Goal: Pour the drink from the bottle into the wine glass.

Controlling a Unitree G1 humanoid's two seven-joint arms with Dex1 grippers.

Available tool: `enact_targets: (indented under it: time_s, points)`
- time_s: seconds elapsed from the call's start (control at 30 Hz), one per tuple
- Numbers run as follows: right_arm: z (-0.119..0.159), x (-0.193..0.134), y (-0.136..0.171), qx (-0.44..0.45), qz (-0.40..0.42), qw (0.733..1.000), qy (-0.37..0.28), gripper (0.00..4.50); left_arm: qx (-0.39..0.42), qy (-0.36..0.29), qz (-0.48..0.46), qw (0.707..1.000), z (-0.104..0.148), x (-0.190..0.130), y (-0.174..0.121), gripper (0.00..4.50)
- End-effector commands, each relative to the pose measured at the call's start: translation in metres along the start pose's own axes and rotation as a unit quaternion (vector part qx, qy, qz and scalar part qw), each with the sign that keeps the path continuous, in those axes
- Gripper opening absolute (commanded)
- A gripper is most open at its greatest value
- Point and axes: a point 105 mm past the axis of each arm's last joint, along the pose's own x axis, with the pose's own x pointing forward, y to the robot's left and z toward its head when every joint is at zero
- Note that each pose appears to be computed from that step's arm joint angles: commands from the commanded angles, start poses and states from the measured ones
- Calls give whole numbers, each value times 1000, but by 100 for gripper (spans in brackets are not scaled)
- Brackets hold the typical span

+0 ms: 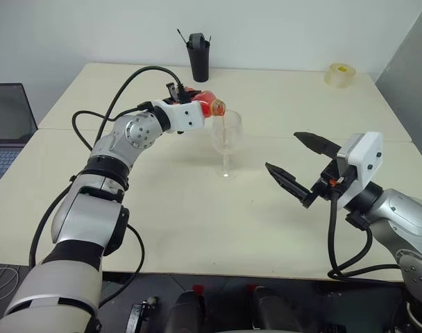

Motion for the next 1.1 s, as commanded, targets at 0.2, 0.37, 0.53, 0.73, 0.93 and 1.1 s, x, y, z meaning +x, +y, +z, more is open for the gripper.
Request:
enact_targets:
  time_s: [0.2,0.37,0.53,0.73,0.93,1.1]
  points:
    - [10,-1,3,-19,3,1000,-13,450,52,-29,46,997,19,3,38,79]
    - [9,0,3,-21,3,1000,-11,450,64,-27,47,996,19,4,40,79]
    - [8,-1,3,-23,3,1000,-9,450,69,-27,49,996,20,4,41,79]
    - [7,-1,3,-24,2,1000,-8,450,83,-25,51,995,19,3,44,79]
    - [6,-1,2,-24,1,1000,-6,450,94,-27,54,994,20,3,46,79]
    - [4,-1,2,-22,1,1000,-4,450,104,-25,56,993,19,2,48,79]
